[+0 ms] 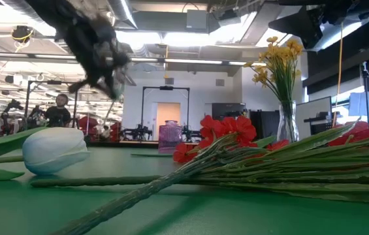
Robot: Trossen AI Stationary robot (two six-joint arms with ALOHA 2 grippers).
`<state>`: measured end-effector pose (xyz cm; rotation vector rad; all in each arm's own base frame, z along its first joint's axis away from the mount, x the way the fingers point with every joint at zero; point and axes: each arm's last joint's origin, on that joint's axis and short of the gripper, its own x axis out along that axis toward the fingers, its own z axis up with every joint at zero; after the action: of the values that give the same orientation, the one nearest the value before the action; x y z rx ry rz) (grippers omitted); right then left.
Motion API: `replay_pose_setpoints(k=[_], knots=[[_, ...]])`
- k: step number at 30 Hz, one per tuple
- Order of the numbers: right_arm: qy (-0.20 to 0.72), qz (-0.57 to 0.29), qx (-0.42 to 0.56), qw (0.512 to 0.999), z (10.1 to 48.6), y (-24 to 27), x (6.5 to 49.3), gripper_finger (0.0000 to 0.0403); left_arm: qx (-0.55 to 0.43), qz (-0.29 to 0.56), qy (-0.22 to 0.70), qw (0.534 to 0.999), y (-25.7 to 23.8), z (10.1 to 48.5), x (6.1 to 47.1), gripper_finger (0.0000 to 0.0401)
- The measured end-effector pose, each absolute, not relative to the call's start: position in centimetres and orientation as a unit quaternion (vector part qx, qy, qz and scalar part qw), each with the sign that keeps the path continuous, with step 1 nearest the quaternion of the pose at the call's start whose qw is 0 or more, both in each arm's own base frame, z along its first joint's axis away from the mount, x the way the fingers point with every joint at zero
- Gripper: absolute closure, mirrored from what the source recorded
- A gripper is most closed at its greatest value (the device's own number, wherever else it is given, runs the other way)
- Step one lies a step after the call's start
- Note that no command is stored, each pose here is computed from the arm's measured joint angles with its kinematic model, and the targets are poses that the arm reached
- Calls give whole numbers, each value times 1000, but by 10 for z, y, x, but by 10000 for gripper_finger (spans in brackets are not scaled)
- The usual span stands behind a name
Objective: Sort flowers into vase by color
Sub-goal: Put the top white flower into the transparent vase
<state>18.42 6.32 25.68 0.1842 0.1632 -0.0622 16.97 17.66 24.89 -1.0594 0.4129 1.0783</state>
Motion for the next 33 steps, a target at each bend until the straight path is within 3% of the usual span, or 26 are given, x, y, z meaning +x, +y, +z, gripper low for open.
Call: replay_pose_setpoints(k=[6,13,25,33], knots=[[77,-52,87,992,257,62,184,146,-387,397,93,827,137,296,184,400],[72,-66,80,992,259,60,183,146,-295,291,-2,910,106,328,207,401],[-3,-85,112,990,284,48,157,146,-215,173,-68,959,76,337,246,401],[-28,-67,122,990,284,50,175,146,-182,80,-75,977,39,324,281,401]])
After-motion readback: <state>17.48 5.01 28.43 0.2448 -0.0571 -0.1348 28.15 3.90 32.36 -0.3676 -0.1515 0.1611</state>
